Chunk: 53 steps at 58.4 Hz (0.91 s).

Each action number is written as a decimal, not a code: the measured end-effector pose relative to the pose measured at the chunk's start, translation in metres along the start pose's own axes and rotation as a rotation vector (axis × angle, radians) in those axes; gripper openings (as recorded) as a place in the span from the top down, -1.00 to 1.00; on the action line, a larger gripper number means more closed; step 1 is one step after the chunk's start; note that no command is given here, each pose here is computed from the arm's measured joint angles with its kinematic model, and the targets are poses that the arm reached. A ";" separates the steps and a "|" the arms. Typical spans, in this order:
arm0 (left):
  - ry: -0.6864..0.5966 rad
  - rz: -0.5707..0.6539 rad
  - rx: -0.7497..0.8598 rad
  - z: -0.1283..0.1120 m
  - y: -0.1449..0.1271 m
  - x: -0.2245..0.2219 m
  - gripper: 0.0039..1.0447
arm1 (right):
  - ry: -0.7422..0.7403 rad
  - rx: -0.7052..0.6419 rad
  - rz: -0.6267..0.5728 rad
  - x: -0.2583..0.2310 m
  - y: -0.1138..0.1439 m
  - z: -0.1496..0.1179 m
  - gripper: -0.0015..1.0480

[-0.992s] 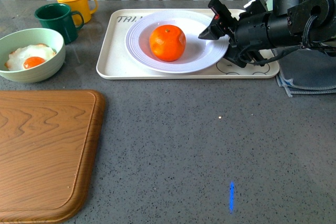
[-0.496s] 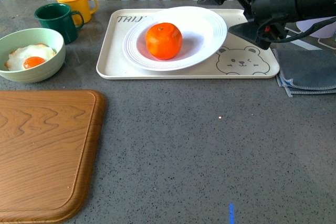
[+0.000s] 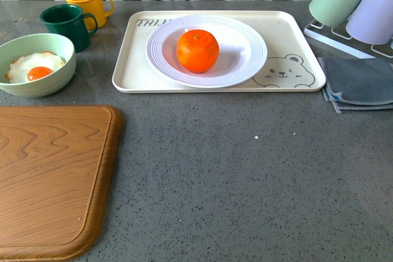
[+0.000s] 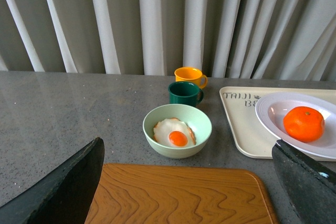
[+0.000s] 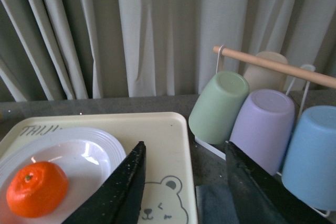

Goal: Place orange and plate with both arms

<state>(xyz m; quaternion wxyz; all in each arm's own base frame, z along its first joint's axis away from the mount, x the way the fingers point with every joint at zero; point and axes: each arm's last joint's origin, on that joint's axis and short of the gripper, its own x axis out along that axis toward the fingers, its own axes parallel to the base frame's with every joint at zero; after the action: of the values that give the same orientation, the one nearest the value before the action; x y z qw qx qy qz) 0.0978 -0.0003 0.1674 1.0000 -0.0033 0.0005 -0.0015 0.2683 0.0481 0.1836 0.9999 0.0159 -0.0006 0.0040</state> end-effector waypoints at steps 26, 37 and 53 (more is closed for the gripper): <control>0.000 0.000 0.000 0.000 0.000 0.000 -0.83 | 0.018 -0.027 -0.006 -0.072 -0.032 -0.021 0.97; 0.000 0.000 0.000 0.000 0.000 0.000 -0.83 | 0.015 -0.026 0.018 -0.092 -0.041 -0.020 0.97; 0.000 0.000 0.000 0.000 0.000 0.000 -0.83 | 0.018 -0.026 -0.007 -0.112 -0.047 -0.020 0.97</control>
<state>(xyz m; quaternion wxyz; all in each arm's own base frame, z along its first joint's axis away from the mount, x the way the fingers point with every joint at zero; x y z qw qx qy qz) 0.0978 -0.0002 0.1674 1.0000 -0.0033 0.0005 -0.0013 0.1566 0.0005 0.1617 1.0000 0.0029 0.0083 0.0007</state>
